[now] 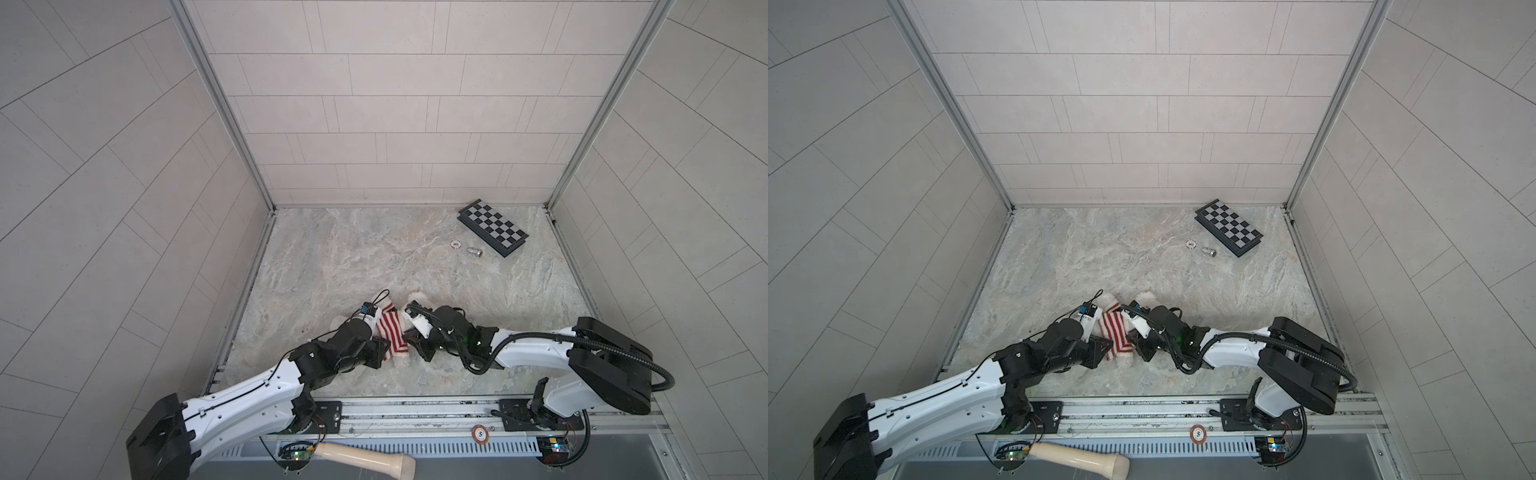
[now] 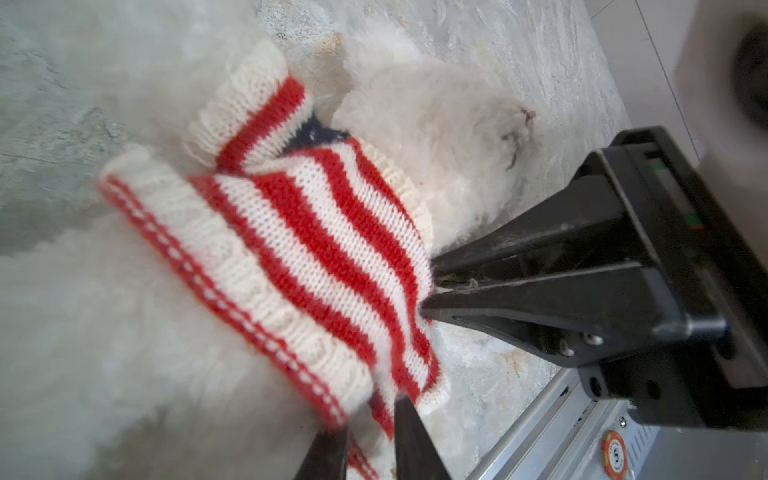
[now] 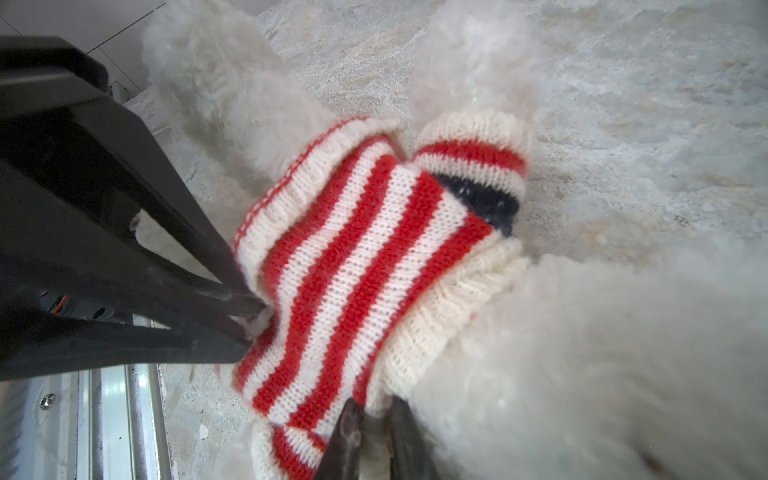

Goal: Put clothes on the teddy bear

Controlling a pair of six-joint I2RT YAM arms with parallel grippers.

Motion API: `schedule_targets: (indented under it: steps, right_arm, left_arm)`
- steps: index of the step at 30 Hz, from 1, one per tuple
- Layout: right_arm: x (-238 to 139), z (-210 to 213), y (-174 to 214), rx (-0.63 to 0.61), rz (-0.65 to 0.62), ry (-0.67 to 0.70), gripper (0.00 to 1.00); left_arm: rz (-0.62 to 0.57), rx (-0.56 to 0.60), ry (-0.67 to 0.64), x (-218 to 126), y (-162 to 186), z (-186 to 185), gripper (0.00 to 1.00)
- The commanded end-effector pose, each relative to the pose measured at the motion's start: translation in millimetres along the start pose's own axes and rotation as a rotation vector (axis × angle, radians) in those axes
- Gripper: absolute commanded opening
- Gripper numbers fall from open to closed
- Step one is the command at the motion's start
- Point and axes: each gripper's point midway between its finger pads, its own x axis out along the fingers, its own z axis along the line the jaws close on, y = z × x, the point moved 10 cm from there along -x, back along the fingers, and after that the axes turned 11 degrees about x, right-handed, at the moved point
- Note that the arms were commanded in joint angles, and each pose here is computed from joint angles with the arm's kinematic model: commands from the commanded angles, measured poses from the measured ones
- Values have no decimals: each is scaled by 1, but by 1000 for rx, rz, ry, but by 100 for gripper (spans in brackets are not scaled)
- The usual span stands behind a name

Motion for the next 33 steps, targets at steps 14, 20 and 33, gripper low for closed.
schedule_targets:
  steps: [14, 20, 33]
  right_arm:
    - [-39, 6, -19, -13, -115, 47, 33]
    - [-49, 5, -11, -11, -55, 70, 36]
    - [-47, -6, 17, 30, 38, 103, 52]
  left_arm:
    - [-137, 66, -35, -37, -23, 2, 45]
    - [-148, 87, -33, -51, -54, 5, 58]
    - [-110, -1, -84, -24, -98, 50, 67]
